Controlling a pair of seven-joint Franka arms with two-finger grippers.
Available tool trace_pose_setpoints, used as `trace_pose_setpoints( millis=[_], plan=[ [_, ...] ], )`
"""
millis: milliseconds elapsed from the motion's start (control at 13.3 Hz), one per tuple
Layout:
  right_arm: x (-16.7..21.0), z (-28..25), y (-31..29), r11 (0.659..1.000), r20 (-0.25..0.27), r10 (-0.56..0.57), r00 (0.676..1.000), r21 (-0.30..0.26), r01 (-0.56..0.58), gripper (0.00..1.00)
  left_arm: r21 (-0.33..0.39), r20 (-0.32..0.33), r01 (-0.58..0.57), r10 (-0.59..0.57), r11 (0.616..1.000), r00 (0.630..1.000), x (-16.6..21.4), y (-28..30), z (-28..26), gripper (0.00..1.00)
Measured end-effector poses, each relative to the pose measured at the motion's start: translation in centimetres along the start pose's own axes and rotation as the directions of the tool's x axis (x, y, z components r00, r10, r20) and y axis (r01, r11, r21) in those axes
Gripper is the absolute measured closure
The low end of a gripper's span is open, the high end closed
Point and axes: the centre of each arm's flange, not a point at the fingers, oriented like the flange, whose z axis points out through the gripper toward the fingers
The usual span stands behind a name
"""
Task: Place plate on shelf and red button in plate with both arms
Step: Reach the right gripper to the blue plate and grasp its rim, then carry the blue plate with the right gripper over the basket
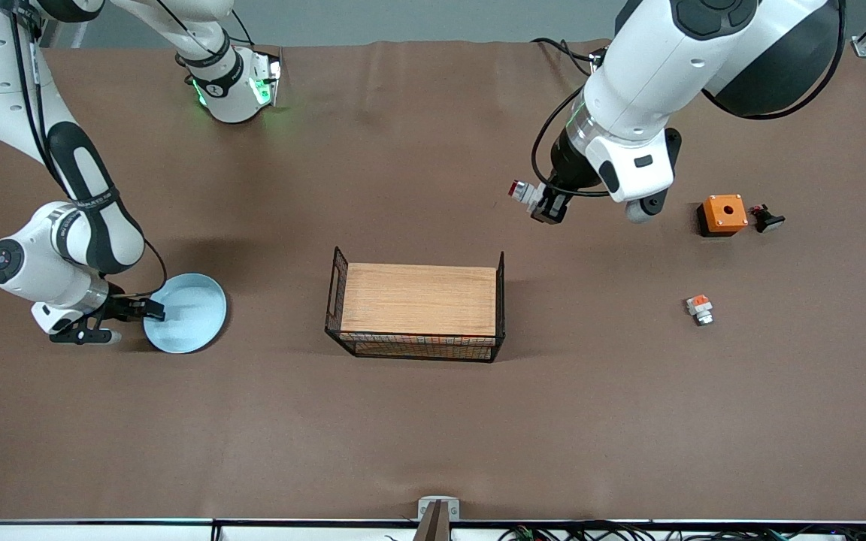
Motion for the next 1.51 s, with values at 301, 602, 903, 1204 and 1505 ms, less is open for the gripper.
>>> trace_pose_setpoints(
  millis=[301, 602, 903, 1204, 1505],
  plan=[
    [0.0, -0.4, 0.1, 0.999, 0.018, -0.041, 0.999, 0.009, 0.041, 0.41, 0.000, 0.000, 0.001, -0.001, 1.000, 1.000, 0.0, 0.0, 0.0, 0.66],
    [0.6, -1.2, 0.0, 0.999, 0.036, -0.049, 0.998, 0.021, 0.048, 0.87, 0.001, 0.000, 0.002, -0.002, 1.000, 1.000, 0.1, 0.0, 0.0, 0.66],
    [2.8, -7.2, -0.4, 0.997, 0.086, -0.036, 0.996, 0.065, 0.030, 0.97, 0.000, 0.000, 0.003, -0.003, 1.000, 1.000, 0.2, 0.0, 0.0, 0.66],
    [2.2, -18.4, -3.5, 0.983, 0.146, 0.157, 0.977, 0.077, -0.169, 0.97, 0.000, 0.001, 0.004, -0.004, 1.000, 1.000, 0.2, 0.1, 0.0, 0.66],
    [-1.0, -30.6, -12.3, 0.883, 0.172, 0.457, 0.873, 0.025, -0.468, 0.97, -0.001, 0.001, 0.005, -0.005, 1.000, 1.000, 0.3, 0.1, 0.0, 0.66]
  ],
)
